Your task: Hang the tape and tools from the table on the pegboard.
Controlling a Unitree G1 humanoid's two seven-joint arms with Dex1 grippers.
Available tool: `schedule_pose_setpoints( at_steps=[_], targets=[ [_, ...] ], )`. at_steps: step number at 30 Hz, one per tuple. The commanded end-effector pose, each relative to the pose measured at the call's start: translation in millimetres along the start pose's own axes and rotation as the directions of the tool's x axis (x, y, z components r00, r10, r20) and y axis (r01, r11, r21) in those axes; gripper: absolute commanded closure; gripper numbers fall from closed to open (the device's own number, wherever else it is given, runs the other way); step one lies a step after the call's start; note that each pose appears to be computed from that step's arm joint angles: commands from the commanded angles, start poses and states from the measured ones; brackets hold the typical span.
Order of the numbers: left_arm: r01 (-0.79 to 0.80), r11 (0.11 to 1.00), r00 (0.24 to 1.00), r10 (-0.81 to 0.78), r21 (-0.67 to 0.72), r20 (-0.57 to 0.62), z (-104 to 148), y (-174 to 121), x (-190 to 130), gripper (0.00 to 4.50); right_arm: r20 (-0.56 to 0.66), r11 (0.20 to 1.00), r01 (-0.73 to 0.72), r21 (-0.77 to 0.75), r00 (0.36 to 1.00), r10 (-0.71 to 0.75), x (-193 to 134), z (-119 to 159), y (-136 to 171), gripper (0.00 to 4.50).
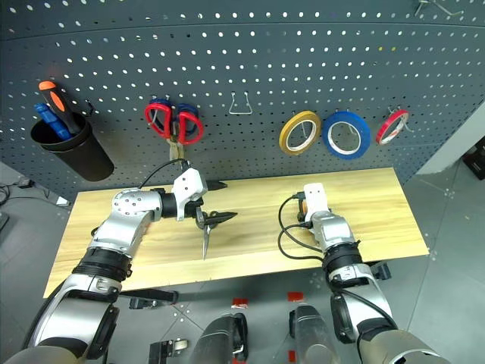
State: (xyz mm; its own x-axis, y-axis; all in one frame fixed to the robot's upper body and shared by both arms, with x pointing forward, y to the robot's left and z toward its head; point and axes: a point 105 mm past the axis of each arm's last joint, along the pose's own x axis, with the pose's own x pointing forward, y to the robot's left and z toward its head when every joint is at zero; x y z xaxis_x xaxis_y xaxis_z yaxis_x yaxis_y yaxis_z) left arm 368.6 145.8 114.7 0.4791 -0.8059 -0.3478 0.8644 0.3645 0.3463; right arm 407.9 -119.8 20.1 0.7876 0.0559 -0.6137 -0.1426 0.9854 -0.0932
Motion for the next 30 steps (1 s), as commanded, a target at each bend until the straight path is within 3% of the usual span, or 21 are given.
schedule_pose_setpoints(
  at_steps=[1,5,9,13,17,23,30],
  targets=[
    [-0.014,1.000,1.000,0.014,0.009,0.020,4,2,-8,0.00,-0.027,1.000,0.011,0.005,1.000,-0.011,0,-10,-4,1.55],
    [-0.034,0.996,0.994,0.042,-0.085,0.097,1,-1,-31,0.00,0.158,0.997,-0.050,-0.066,0.986,0.060,-31,23,19,1.55],
    [-0.137,0.976,0.982,0.157,-0.172,0.109,-11,0,-59,0.00,0.369,0.984,-0.124,-0.130,0.915,0.164,-87,50,52,1.55],
    [-0.256,0.925,0.936,0.310,-0.282,0.165,-12,1,-86,0.00,0.579,0.966,-0.167,-0.198,0.775,0.253,-146,83,85,1.55],
    [-0.452,0.845,0.847,0.507,-0.285,0.158,-10,17,-106,0.00,0.738,0.946,-0.193,-0.259,0.592,0.323,-189,129,114,1.55],
    [-0.498,0.826,0.809,0.552,-0.265,0.202,13,20,-110,0.00,0.876,0.949,-0.142,-0.282,0.365,0.315,-221,209,133,1.55],
    [-0.498,0.826,0.790,0.558,-0.264,0.255,45,25,-96,0.00,0.945,0.965,-0.027,-0.260,0.196,0.260,-229,273,126,1.55]
  ],
)
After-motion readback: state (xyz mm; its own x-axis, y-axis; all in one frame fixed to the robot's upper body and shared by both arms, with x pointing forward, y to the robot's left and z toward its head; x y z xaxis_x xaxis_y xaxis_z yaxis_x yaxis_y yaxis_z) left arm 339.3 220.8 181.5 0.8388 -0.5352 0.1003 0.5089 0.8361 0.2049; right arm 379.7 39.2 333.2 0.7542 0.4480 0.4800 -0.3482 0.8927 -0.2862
